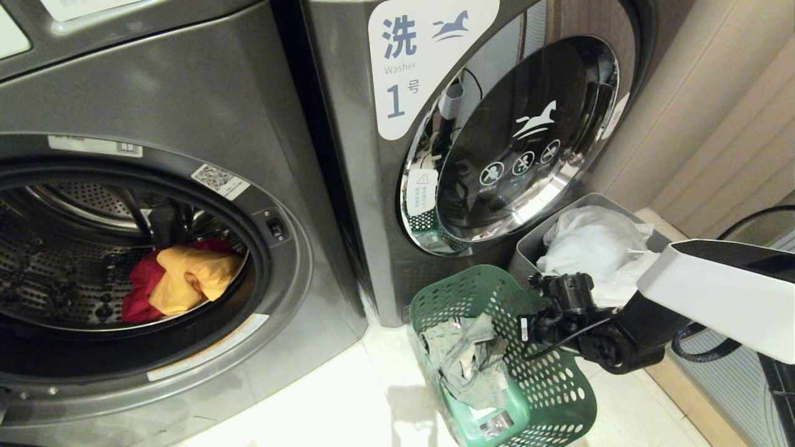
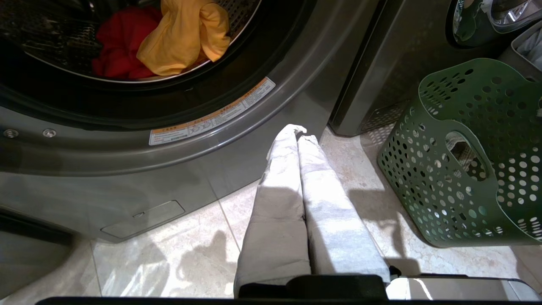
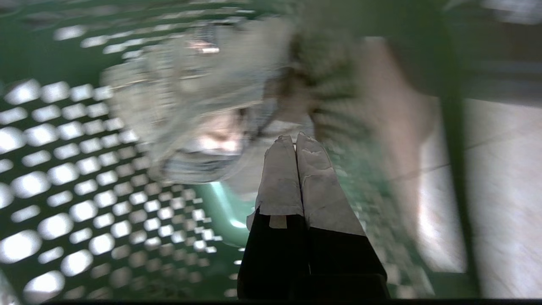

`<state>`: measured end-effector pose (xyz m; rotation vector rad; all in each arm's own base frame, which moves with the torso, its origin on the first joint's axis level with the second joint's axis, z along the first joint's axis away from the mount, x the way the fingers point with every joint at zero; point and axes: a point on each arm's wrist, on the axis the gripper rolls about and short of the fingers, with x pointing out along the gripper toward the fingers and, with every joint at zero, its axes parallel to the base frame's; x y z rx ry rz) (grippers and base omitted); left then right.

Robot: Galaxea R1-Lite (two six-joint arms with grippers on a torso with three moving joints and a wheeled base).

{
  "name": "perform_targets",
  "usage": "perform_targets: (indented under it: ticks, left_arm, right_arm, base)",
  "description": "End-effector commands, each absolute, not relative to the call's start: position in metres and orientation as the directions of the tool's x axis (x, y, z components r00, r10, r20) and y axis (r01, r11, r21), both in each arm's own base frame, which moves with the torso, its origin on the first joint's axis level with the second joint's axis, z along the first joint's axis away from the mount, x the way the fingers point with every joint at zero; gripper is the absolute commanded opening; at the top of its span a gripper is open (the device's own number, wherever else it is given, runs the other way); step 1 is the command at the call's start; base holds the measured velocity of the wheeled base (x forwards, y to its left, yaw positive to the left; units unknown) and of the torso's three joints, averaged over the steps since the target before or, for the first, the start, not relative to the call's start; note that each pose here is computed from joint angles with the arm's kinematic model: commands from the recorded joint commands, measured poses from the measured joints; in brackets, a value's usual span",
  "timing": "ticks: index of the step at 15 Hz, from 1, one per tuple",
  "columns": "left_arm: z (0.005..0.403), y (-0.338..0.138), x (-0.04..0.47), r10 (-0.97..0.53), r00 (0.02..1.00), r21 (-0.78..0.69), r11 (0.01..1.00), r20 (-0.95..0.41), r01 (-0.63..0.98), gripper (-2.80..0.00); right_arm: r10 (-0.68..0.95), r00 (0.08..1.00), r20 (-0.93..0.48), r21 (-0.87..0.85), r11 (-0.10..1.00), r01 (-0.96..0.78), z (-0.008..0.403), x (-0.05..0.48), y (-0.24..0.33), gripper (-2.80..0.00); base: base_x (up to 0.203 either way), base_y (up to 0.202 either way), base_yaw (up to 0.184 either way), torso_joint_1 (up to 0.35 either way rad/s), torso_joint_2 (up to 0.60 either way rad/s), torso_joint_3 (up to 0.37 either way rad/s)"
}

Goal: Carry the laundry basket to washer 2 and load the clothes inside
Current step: Place the clothes into the washing machine

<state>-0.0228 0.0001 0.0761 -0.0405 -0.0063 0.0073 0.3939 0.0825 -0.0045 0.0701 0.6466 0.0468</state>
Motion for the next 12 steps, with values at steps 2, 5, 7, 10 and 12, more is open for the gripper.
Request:
perform_targets:
  ticks: [2, 5, 7, 10, 12]
  left_arm:
    - [0.076, 0.000, -0.023, 0.009, 1.000, -0.041, 0.999, 0.006, -0.009, -2.80]
    - [0.076, 0.000, -0.023, 0.009, 1.000, -0.041, 0.999, 0.006, -0.008, -2.80]
    - [0.076, 0.000, -0.023, 0.009, 1.000, -0.041, 0.999, 0.006, -0.009, -2.80]
    - [0.076, 0.000, -0.023, 0.008, 1.000, -0.041, 0.999, 0.006, -0.008, -2.80]
    - [0.076, 0.000, -0.023, 0.008, 1.000, -0.041, 0.999, 0.006, -0.008, -2.80]
  right_arm:
    - [0.010, 0.787, -0.616, 0.077, 0.996, 0.047, -0.003, 0.404, 0.054, -2.80]
    - [-0.002, 0.773, -0.635, 0.077, 0.995, 0.066, -0.013, 0.410, 0.029, -2.80]
    - [0.053, 0.765, -0.642, 0.054, 0.998, -0.024, -0.019, 0.412, 0.017, -2.80]
    - [0.162, 0.773, -0.614, 0.047, 0.985, -0.169, -0.018, 0.417, 0.013, -2.80]
    - [0.182, 0.780, -0.599, 0.043, 0.980, -0.195, -0.016, 0.422, 0.012, -2.80]
  base:
    - [0.000, 0.000, 0.000, 0.000, 0.00, 0.000]
    - [0.000, 0.000, 0.000, 0.000, 0.00, 0.000]
    - [0.000, 0.000, 0.000, 0.000, 0.00, 0.000]
    - [0.000, 0.000, 0.000, 0.000, 0.00, 0.000]
    - [0.000, 0.000, 0.000, 0.000, 0.00, 0.000]
